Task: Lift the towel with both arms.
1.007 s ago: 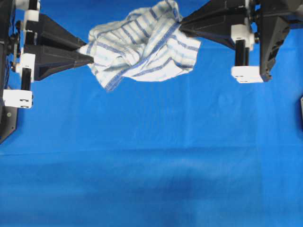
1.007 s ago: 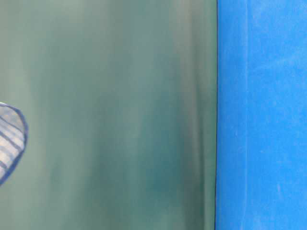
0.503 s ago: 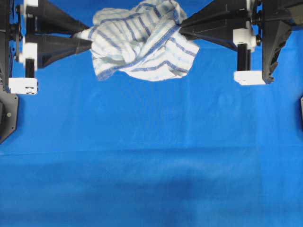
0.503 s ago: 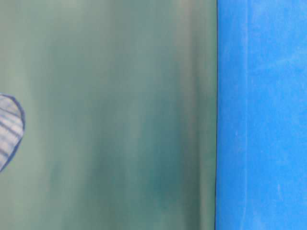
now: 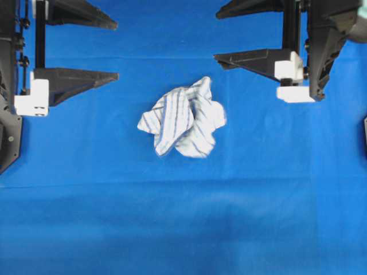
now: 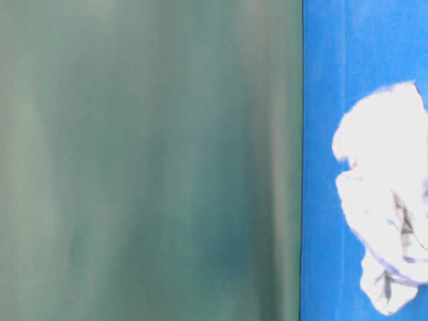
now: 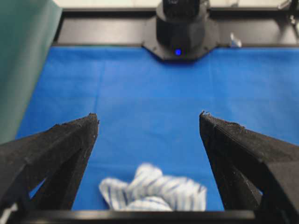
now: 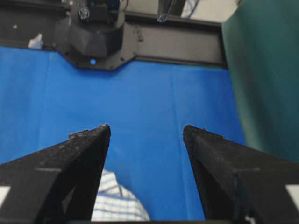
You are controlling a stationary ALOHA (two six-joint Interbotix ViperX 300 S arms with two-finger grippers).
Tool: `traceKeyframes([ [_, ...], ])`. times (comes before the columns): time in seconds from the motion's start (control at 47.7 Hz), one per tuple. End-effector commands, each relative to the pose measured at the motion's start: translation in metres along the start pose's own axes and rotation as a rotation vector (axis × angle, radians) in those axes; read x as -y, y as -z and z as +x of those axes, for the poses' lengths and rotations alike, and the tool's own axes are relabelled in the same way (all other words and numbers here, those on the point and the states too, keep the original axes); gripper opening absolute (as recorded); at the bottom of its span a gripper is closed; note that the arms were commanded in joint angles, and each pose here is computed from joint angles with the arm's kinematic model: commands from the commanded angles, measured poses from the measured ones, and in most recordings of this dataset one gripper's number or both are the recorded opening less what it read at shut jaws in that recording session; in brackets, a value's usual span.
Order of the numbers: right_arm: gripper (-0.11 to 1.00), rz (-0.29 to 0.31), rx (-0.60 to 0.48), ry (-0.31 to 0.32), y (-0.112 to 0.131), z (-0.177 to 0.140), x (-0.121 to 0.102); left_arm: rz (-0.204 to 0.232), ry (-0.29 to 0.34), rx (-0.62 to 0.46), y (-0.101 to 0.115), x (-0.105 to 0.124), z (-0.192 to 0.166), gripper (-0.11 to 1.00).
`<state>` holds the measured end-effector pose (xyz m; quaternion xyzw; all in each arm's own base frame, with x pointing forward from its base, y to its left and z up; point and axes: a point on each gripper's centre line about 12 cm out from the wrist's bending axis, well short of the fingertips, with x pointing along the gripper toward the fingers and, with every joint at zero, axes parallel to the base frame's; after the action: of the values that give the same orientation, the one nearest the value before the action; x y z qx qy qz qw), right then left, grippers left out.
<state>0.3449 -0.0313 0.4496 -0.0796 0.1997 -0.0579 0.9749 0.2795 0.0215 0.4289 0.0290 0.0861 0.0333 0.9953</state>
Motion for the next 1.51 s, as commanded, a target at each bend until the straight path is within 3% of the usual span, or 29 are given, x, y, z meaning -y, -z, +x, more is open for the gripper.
traceKeyframes([
  [0.0, 0.65, 0.003, -0.005, 0.000, 0.003, -0.002, 0.000, 0.001, 0.015, -0.004, 0.004, 0.005, 0.005, 0.93],
  [0.44, 0.65, 0.077, -0.181, -0.037, 0.099, 0.046, -0.022, 0.013, 0.088, -0.177, 0.100, 0.033, 0.061, 0.93],
  [0.65, 0.65, 0.114, -0.241, -0.054, 0.147, 0.069, -0.033, 0.019, 0.092, -0.285, 0.155, 0.036, 0.076, 0.93],
  [0.923, 0.65, 0.164, -0.332, -0.074, 0.208, 0.099, -0.048, 0.021, 0.087, -0.314, 0.219, 0.040, 0.089, 0.93],
  [1.258, 0.65, 0.201, -0.472, -0.095, 0.277, 0.129, -0.068, 0.023, 0.089, -0.376, 0.273, 0.045, 0.109, 0.93],
  [1.489, 0.65, 0.197, -0.522, -0.107, 0.301, 0.143, -0.076, 0.025, 0.089, -0.434, 0.306, 0.047, 0.119, 0.93],
])
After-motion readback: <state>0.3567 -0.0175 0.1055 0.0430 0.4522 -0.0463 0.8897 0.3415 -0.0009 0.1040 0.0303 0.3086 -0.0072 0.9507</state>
